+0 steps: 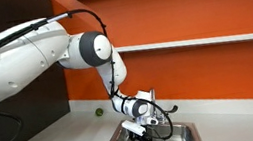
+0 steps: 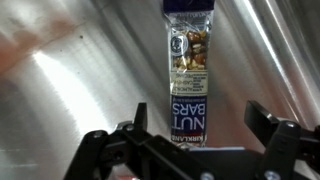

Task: Put the chocolate bar inside the sink

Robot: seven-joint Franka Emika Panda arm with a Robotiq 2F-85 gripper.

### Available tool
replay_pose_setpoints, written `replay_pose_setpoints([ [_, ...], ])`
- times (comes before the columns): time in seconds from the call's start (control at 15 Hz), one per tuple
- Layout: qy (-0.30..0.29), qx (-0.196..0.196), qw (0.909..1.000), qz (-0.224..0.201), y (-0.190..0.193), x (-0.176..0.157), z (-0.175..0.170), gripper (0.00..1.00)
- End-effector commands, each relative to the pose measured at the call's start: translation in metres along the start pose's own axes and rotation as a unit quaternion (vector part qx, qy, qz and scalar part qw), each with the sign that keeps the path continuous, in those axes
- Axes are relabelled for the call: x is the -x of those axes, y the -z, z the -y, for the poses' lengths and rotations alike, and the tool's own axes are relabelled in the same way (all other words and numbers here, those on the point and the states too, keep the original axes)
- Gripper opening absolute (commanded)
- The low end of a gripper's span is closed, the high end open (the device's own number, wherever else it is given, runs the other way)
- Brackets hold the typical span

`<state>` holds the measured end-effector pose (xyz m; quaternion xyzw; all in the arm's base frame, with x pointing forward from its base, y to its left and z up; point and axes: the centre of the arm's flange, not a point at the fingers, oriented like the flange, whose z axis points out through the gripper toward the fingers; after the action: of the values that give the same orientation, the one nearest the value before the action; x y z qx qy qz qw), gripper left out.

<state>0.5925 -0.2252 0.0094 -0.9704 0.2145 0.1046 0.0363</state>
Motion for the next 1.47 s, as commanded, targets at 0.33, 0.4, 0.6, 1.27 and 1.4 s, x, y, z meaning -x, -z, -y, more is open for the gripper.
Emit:
replay_pose_setpoints([
  [0.33, -0.003, -0.003, 1.0000, -0.008, 0.035, 0.020, 0.006, 1.00],
  [0.4, -0.002, -0.003, 0.9999, -0.009, 0.039, 0.023, 0.008, 1.00],
  [0.6, -0.001, 0.000, 0.9999, -0.012, 0.048, 0.032, 0.012, 1.00],
  [1.27, 0.012, 0.018, 0.9993, -0.032, 0.091, 0.074, 0.031, 1.00],
  [1.4, 0.020, 0.021, 0.9990, -0.033, 0.096, 0.082, 0.035, 1.00],
])
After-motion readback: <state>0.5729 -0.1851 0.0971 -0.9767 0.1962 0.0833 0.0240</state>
